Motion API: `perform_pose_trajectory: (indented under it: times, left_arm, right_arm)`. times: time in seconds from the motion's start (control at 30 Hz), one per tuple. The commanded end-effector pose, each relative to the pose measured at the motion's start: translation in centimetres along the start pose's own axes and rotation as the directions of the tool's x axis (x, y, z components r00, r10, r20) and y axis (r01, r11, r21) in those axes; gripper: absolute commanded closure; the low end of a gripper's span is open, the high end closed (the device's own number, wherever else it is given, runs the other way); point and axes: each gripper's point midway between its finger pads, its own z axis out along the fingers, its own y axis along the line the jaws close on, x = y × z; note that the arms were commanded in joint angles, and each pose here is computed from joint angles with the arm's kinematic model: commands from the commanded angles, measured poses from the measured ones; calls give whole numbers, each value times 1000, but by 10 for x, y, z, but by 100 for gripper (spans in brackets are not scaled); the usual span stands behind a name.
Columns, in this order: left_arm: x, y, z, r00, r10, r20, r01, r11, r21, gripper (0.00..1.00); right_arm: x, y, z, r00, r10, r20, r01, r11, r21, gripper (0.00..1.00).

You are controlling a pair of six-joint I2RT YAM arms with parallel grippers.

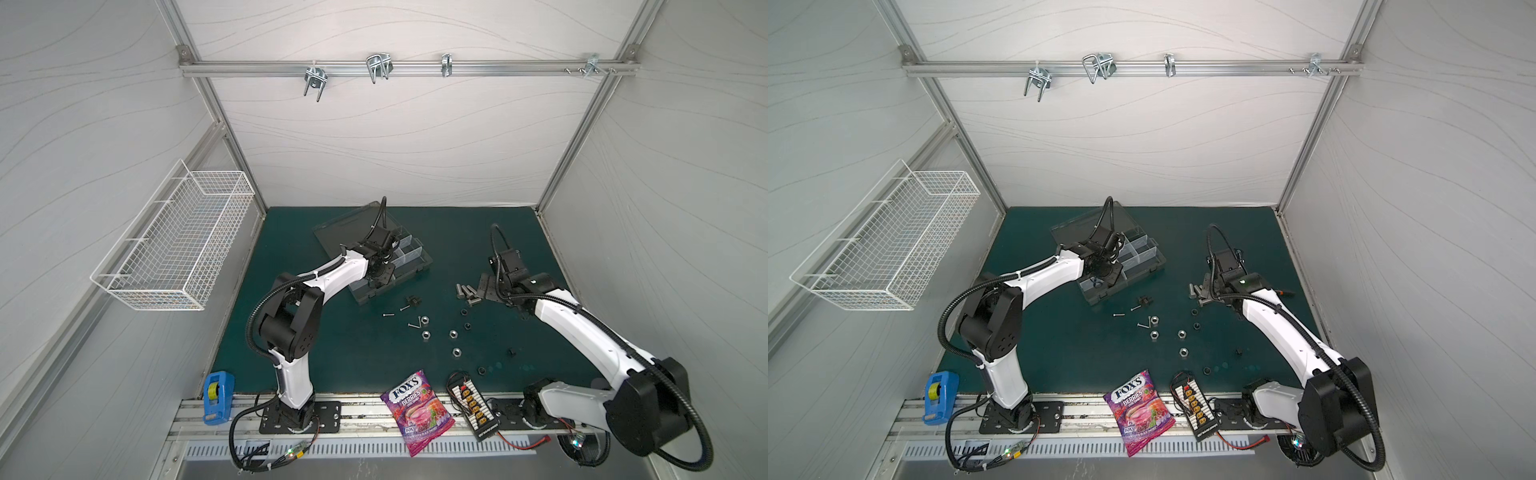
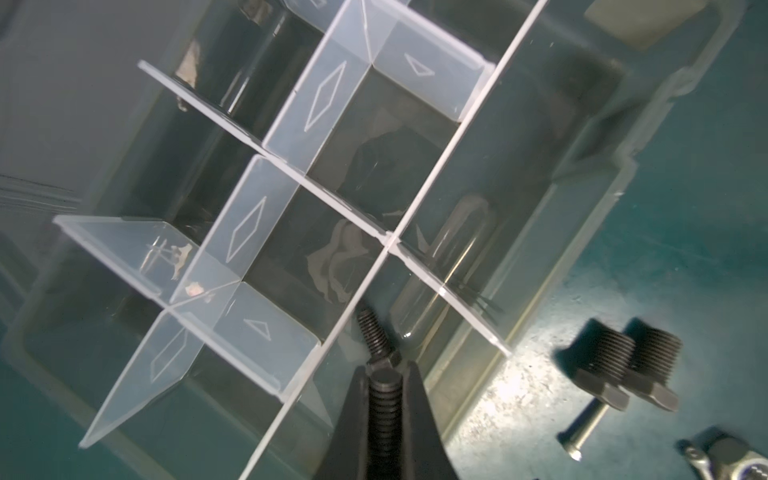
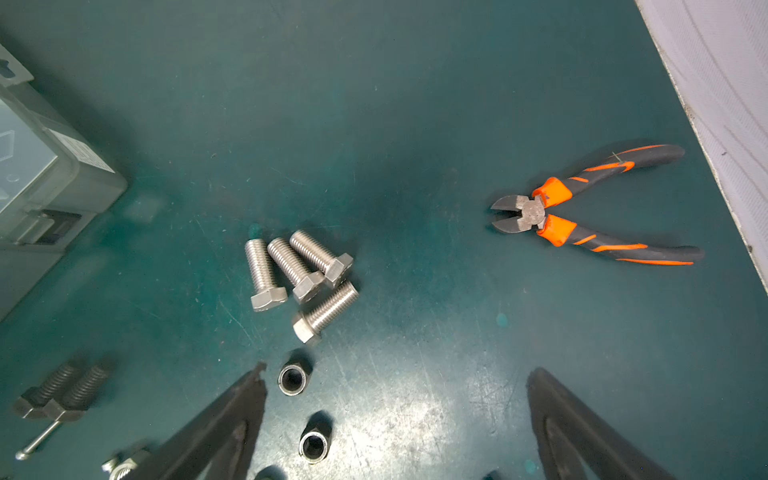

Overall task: Sort the screws and nuts into containers
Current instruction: 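Lift the black bolt with the left gripper over a box compartment, then release the black bolt into the compartment and raise the left gripper, then lower the left gripper onto another black bolt beside the box and close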

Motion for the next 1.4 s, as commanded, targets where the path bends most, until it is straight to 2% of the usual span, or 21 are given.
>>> perform_pose_trajectory:
  times: [0.0,0.27,0.43,0.6,0.7,0.83,1.03,1.17,1.37]
  left_arm:
    - [-23,-3,-2,998,34,52,-36,999,25,96]
    - [-21,-2,2,999,41,36,-42,999,15,67]
    - [-25,-4,-8,998,24,55,-25,999,27,63]
    - [-30,-13,-30,995,-17,95,9,997,80,53]
    - [-31,-27,-44,993,-17,117,3,993,116,51]
    - [-22,-59,-54,991,41,126,-59,989,139,50]
    - [-3,-101,-43,990,108,92,-123,976,177,50]
    - [9,-112,-29,987,155,54,-162,970,183,51]
    - [23,-112,-15,987,162,22,-163,970,180,50]
  right_arm:
    - [-5,-1,-9,1000,2,16,-2,1000,-2,1]
    - [-7,1,-11,1000,0,19,0,1000,-8,1]
    - [-7,0,-12,1000,1,20,-1,1000,-8,1]
    - [-6,-2,-12,1000,6,19,-6,1000,-2,1]
    - [-4,-3,-11,1000,13,15,-13,1000,4,1]
    - [-3,-4,-9,1000,18,5,-18,1000,18,1]
    - [1,-7,-8,1000,20,-8,-20,999,28,1]
    - [3,-9,-10,1000,21,-8,-20,999,26,1]
    - [2,-11,-15,1000,30,8,-30,999,21,1]
